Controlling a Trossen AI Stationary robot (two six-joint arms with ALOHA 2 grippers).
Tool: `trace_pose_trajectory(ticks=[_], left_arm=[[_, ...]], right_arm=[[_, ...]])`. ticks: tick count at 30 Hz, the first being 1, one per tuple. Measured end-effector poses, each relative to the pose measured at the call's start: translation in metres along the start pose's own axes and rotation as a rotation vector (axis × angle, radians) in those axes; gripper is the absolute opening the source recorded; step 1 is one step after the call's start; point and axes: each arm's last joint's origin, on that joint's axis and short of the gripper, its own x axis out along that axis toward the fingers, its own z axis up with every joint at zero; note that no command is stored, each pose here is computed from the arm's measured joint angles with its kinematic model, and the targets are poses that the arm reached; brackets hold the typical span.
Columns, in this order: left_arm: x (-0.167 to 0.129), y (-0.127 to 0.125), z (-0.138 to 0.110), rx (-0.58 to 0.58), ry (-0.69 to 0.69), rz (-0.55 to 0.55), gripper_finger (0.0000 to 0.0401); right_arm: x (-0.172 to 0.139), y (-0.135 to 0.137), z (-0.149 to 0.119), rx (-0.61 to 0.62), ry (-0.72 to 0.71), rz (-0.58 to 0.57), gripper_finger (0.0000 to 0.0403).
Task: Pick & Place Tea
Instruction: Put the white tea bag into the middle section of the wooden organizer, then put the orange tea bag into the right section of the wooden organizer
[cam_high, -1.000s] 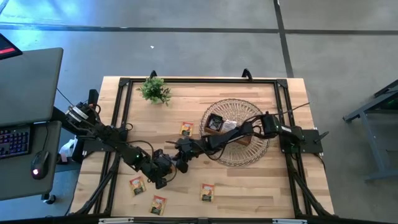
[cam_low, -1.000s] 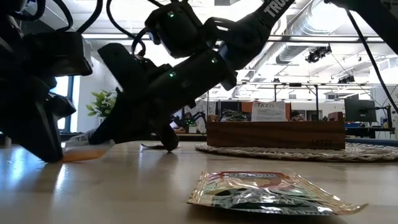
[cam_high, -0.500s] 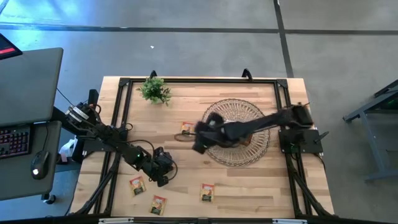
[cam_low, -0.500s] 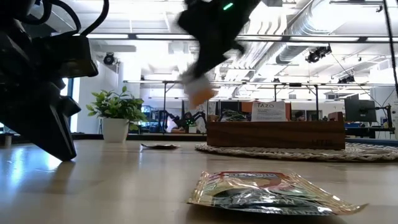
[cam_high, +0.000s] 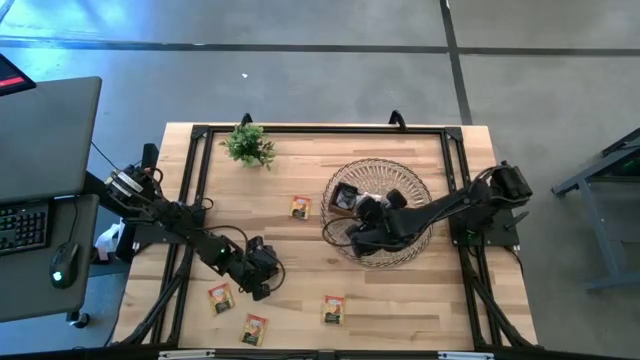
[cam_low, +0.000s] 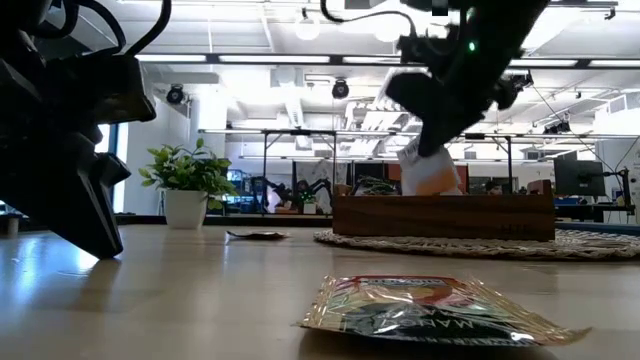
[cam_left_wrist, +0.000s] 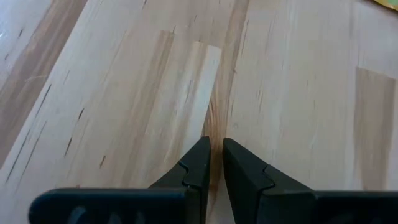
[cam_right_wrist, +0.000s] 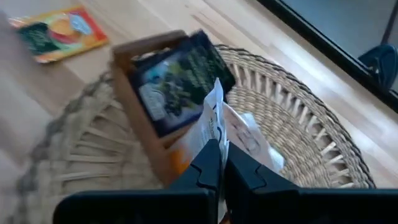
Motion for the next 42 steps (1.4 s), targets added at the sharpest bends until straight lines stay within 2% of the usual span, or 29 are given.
trace_pose_trajectory(ticks=[6, 16, 20, 27, 31, 37, 42], left_arm=[[0.0, 0.0, 0.0, -0.004, -0.007, 0.0, 0.0044], [0.0, 0.0, 0.0, -0.013, -0.007, 0.0, 0.0044], [0.0, 0.0, 0.0, -0.013, -0.006, 0.0, 0.0044], [0.0, 0.0, 0.0, -0.026, -0.006, 0.0, 0.0044], [-0.001, -0.001, 0.002, -0.052, -0.014, -0.008, 0.0044], [-0.011, 0.001, 0.006, -0.068, -0.037, -0.005, 0.0044], [-0.027, 0.009, 0.01, -0.107, -0.087, 0.08, 0.0044]], right_arm=[[0.016, -0.001, -0.001, -0.098, -0.114, -0.041, 0.0003], [0.037, -0.01, -0.011, -0.113, -0.019, -0.018, 0.001], [0.037, -0.009, -0.011, -0.176, -0.004, -0.001, 0.0035], [0.027, -0.005, 0.004, -0.208, -0.016, 0.041, 0.0107], [0.007, -0.006, 0.024, -0.216, -0.053, 0.112, 0.0127], [-0.034, -0.005, 0.039, -0.188, -0.192, 0.218, 0.0129], [-0.057, 0.018, 0.029, -0.177, -0.249, 0.458, 0.0129]])
